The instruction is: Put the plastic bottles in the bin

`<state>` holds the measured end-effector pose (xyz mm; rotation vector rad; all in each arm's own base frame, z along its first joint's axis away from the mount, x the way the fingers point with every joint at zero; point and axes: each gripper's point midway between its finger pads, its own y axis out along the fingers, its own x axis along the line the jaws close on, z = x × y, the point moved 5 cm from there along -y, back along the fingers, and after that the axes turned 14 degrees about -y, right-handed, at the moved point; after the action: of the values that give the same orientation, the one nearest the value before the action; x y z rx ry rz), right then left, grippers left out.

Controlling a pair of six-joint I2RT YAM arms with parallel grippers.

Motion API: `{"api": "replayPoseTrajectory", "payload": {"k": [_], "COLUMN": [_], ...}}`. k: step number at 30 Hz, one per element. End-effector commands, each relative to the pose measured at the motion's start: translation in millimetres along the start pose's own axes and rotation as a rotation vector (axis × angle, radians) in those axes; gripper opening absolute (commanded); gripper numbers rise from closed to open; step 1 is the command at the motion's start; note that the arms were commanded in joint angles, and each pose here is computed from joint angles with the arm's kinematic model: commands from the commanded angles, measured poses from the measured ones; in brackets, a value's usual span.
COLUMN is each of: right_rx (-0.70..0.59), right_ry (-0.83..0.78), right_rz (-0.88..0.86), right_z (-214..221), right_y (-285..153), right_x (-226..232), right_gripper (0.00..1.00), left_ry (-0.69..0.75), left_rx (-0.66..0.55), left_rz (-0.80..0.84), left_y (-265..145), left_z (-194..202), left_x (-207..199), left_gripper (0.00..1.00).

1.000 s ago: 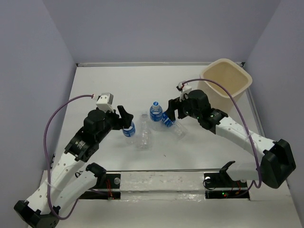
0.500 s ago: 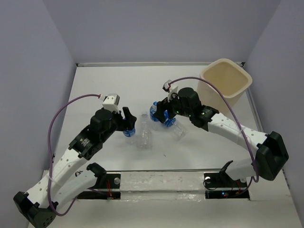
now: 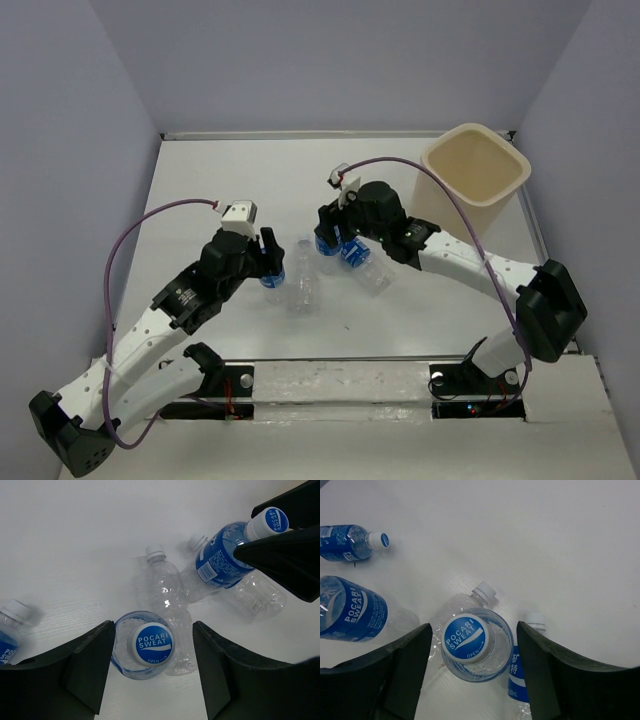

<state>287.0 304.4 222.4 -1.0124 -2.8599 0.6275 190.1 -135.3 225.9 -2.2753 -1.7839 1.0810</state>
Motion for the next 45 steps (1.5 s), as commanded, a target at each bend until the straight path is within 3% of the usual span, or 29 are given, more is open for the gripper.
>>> {"api": "replayPoseTrajectory", "payload": {"k": [1,2,5,7,10,15,22,28,36,40,45], "right_rx": [-0.103,-0.102,-0.117,-0.131,-0.153,-0.279,-0.485,-0.524,-0.423,-0.343,-0.301], "right_ry": [-0.041,-0.043,-0.047,-0.054,-0.06,-0.055,-0.155,-0.192,-0.136,-0.099,-0.022], "right_rz": [0.062,0.06,0.061,0.05,0.088,0.157,0.473,1.01,1.323,1.35,1.24], "right_z": [-33.1,-32.8,-37.6,-42.9,-53.4,-104.6,-192.6,-226.9,-189.4,-155.5,-112.7], "right_y": [3.9,4.1,2.2,1.0,-4.4,-30.1,-120.3,-218.9,-276.5,-274.0,-245.9], "right_x": [-5.8,-2.6,0.5,5.4,6.1,-2.6,-48.0,-119.2,-196.0,-209.7,-212.4], "right_gripper": [0.65,0.61,0.35,0.31,0.16,0.0,0.0,0.0,0.0,0.0,0.0], "left_ry": [-0.012,-0.011,-0.012,-0.012,-0.011,-0.006,-0.007,-0.016,-0.018,-0.017,-0.025], "left_rx": [-0.059,-0.057,-0.057,-0.057,-0.055,-0.054,-0.075,-0.097,-0.111,-0.116,-0.14], "left_rz": [-0.004,-0.006,-0.01,-0.014,-0.023,-0.054,-0.082,-0.08,-0.064,-0.057,-0.048], "left_y": [-4.2,-3.7,-3.8,-3.6,-3.0,0.9,0.0,-3.5,-8.9,-11.1,-17.5], "left_z": [-15.1,-14.4,-14.0,-13.7,-12.1,-10.3,-11.8,-15.7,-22.4,-26.7,-35.4], "left_x": [-5.7,-5.3,-5.0,-4.6,-3.8,-0.4,4.1,4.3,0.4,-2.6,-6.1], "left_gripper": [0.72,0.7,0.66,0.65,0.64,0.64,0.43,0.23,0.09,0.04,0.0]}}
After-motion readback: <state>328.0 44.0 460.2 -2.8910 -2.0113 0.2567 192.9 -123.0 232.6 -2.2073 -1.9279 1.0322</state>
